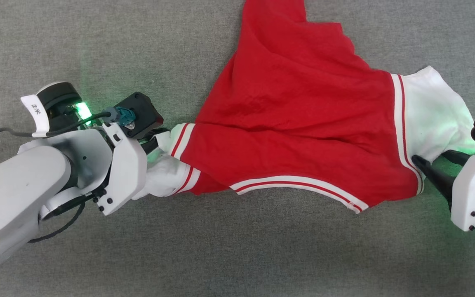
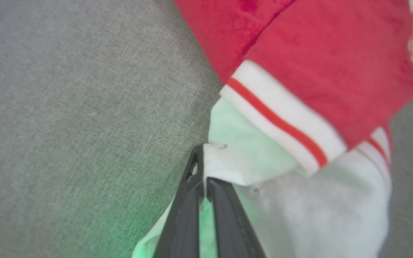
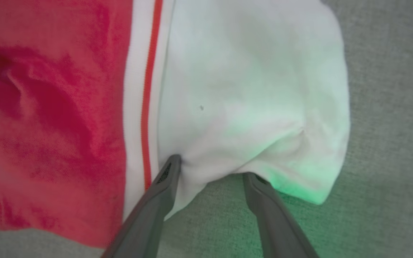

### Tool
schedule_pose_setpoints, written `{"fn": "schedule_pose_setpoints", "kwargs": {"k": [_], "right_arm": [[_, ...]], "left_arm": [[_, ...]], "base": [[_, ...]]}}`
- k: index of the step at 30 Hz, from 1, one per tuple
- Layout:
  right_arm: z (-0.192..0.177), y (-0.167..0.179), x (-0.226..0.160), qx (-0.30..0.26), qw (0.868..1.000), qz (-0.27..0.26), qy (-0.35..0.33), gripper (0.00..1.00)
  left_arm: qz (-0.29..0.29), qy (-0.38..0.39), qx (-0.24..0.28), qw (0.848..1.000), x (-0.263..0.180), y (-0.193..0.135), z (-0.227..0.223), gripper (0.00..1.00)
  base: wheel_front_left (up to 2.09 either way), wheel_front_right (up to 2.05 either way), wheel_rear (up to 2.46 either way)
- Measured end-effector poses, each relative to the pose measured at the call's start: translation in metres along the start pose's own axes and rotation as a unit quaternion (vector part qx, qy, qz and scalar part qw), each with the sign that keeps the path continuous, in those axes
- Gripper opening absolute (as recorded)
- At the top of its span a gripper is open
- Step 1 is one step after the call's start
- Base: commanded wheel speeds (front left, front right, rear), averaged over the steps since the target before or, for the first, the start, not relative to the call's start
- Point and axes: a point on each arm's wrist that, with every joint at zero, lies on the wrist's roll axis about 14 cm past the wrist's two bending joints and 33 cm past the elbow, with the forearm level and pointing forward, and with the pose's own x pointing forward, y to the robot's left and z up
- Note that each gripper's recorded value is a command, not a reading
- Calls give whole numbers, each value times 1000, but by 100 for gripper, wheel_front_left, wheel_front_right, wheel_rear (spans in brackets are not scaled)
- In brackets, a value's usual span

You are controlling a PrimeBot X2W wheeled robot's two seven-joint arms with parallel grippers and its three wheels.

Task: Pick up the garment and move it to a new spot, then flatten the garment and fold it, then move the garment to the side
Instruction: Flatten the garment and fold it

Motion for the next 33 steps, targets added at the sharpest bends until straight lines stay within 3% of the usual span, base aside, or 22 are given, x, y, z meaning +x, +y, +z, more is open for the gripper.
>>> {"fn": "schedule_pose_setpoints", "kwargs": {"k": [1,2,10,14,21,28,33], "right_arm": [[0,0,2,2,1000,0,3,11],[0,-1,3,1,1000,-1,6,0],[12,-2,3,2,1000,-7,-15,0],[28,-1,-10,21,998,-5,-61,0],[74,-5,-57,64,981,-9,-183,0],[100,4,-86,75,969,5,-237,0],[119,13,-90,105,955,27,-275,0]], "left_arm": [[0,0,-1,1000,0,0,-1,0],[0,-1,-2,1000,1,0,-1,0],[11,-36,-17,999,-4,6,8,0],[30,-106,-54,992,-19,15,28,0],[55,-247,-128,959,-61,16,64,0],[71,-294,-170,938,-90,6,64,0],[122,-321,-208,916,-106,34,57,0]], "base": [[0,0,0],[0,0,0],[0,0,0],[0,0,0],[0,0,0],[0,0,0],[0,0,0]]}}
